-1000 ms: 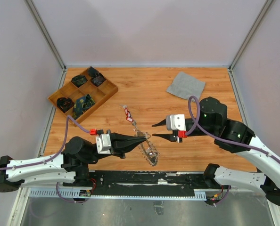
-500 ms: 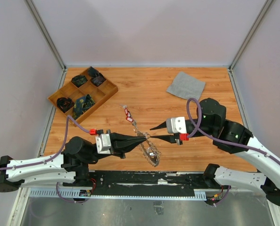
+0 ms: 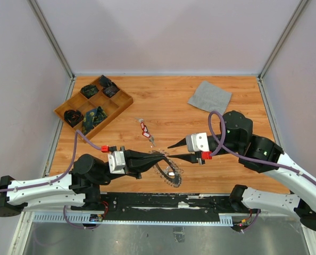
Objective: Put the keys on the keyring
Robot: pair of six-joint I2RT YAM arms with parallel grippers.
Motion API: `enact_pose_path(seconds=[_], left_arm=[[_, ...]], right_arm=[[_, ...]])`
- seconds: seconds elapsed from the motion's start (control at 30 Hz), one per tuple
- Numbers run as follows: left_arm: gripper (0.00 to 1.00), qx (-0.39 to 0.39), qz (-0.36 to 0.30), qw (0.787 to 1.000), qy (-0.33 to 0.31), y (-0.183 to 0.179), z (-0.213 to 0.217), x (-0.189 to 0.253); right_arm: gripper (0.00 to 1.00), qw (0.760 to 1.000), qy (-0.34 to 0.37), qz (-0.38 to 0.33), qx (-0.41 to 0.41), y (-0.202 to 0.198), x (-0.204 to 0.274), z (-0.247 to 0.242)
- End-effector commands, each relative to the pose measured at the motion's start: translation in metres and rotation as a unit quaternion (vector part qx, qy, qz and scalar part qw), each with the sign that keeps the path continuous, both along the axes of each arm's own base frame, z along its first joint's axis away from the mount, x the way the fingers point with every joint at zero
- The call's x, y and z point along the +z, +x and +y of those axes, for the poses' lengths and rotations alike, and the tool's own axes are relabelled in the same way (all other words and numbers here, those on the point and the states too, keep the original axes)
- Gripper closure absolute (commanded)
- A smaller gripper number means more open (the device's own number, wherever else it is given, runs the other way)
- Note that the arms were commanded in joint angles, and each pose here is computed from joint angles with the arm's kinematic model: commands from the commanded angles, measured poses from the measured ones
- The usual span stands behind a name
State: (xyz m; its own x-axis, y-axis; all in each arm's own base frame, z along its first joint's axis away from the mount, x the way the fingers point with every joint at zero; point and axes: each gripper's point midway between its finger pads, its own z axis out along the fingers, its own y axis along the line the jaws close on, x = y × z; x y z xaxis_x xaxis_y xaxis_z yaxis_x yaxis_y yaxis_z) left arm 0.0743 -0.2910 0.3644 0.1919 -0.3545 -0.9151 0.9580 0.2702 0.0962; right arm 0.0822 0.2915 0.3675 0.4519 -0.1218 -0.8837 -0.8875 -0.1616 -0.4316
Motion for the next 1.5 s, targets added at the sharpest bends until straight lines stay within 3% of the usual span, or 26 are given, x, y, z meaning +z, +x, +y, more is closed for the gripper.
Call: enact_pose_path(seconds=[0.0,0.73,1.33,1.47], left_arm=[[0.99,0.003,-0.014,0.999,-0.041,-0.002,0.008,0.024],[0.99,-0.005,-0.017,0.999,-0.038,-0.004,0.004,0.025],[0.99,-0.015,-0.024,0.999,-0.037,-0.008,0.003,0.026],[0.99,-0.027,-0.033,0.999,-0.034,-0.013,0.003,0.026]], right_arm=[[0.68,1.000,-0.008,-0.004,0.018,-0.008,-0.006,0.000],[0.68,1.000,0.001,-0.016,0.014,-0.003,-0.003,0.004],[0.98,1.000,-0.003,-0.013,0.007,-0.002,-0.005,0.005],[0.99,1.000,-0.009,-0.019,-0.017,0.005,-0.004,-0.001]])
